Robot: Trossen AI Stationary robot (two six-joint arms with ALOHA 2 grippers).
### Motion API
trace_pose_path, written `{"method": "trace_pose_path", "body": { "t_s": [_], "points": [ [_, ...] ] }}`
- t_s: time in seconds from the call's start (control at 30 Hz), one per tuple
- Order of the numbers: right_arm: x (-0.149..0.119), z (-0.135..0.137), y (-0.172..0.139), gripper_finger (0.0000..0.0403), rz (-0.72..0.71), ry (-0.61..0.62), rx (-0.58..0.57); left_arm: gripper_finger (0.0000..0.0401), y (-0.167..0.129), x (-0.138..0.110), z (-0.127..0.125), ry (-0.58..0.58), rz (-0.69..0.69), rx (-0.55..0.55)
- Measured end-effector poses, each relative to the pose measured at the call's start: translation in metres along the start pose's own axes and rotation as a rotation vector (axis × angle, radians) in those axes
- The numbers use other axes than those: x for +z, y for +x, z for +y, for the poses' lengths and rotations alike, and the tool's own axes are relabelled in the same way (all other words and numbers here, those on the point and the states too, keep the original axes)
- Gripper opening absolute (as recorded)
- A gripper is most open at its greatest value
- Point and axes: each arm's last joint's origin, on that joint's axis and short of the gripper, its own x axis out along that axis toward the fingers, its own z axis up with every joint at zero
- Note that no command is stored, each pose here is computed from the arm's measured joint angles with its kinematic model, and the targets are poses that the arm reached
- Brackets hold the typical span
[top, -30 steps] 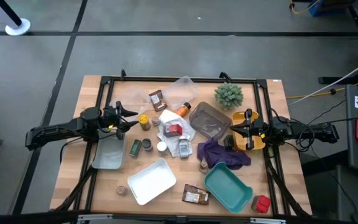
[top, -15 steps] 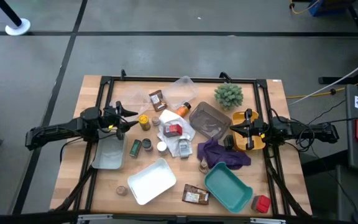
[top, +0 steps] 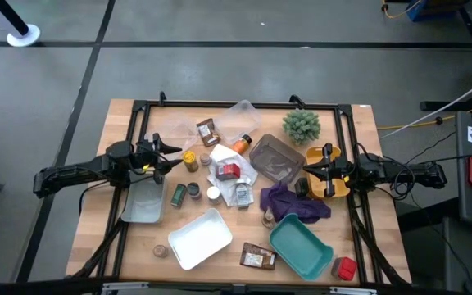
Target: Sort spices by type
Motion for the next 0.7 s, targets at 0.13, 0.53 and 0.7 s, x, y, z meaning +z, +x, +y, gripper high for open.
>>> {"method": "trace_pose_path", "body": {
  "t_s": [0.13, 0.53, 0.7],
  "points": [
    [0.0, 0.0, 0.0, 0.0019, -0.001, 0.0, -0.008, 0.0193, 0.0, 0.0, 0.0, 0.0, -0.005, -0.001],
    [0.0, 0.0, 0.0, 0.0019, -0.001, 0.0, -0.009, 0.0193, 0.0, 0.01, -0.001, 0.001, -0.1, -0.009],
    [0.0, 0.0, 0.0, 0.0019, -0.001, 0.0, -0.008, 0.0193, 0.0, 0.01, -0.001, 0.001, -0.101, -0.009]
  ]
}}
